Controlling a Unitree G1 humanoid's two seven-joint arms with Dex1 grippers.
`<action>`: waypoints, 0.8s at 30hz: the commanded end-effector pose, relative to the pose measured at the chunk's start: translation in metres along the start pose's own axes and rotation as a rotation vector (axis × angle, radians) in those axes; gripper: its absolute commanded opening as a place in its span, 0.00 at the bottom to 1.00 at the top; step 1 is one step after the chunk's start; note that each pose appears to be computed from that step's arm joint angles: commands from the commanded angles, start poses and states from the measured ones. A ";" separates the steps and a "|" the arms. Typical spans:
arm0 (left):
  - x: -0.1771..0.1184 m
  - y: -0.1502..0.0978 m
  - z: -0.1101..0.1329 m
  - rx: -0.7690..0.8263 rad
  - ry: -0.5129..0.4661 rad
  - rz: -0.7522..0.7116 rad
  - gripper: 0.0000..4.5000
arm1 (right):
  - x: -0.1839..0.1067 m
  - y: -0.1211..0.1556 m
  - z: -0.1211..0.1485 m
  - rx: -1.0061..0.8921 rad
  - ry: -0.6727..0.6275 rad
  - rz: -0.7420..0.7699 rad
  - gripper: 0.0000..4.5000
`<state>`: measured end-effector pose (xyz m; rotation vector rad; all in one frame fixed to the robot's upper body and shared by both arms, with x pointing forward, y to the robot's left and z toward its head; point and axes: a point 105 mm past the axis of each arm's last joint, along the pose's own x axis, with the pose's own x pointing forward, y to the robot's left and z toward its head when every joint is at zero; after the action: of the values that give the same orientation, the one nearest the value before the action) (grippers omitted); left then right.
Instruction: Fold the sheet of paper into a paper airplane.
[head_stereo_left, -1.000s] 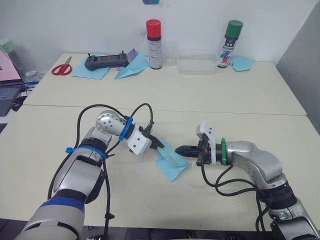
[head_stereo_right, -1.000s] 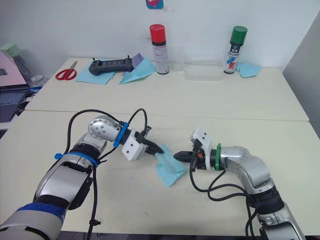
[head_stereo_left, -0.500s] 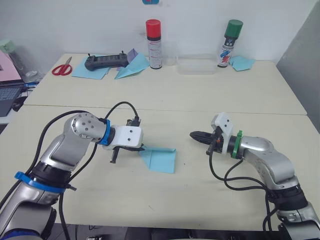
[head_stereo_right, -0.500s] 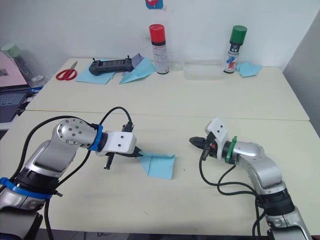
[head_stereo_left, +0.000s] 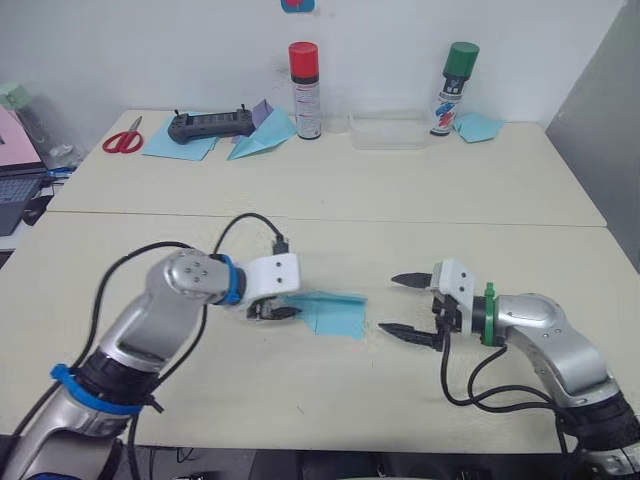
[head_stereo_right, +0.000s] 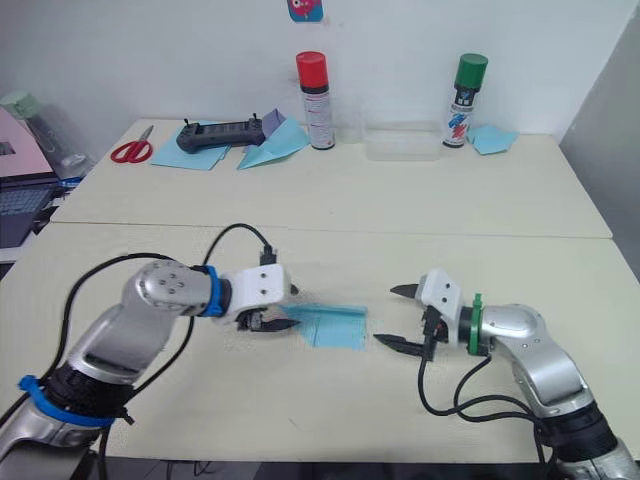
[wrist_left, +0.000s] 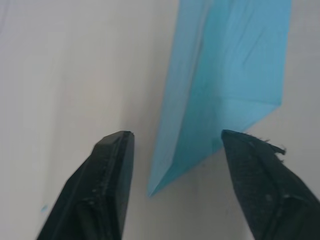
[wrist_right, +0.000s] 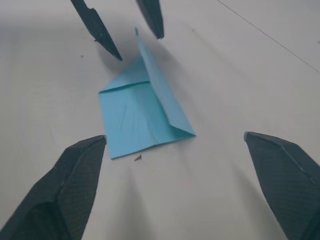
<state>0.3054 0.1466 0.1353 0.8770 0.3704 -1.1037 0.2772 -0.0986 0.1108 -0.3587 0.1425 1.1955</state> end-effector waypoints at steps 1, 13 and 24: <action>-0.027 0.015 0.015 -0.031 -0.168 0.047 0.94 | 0.011 0.000 0.015 -0.055 -0.055 0.029 1.00; -0.061 0.016 -0.012 -0.301 -0.221 0.109 1.00 | 0.058 0.008 0.018 -0.100 -0.126 0.136 0.55; -0.030 0.018 0.006 -0.336 -0.303 0.132 1.00 | 0.030 0.006 0.003 -0.214 -0.069 0.145 0.00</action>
<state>0.3071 0.1682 0.1630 0.4197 0.2492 -0.9930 0.2855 -0.0662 0.0914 -0.4617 0.0423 1.3571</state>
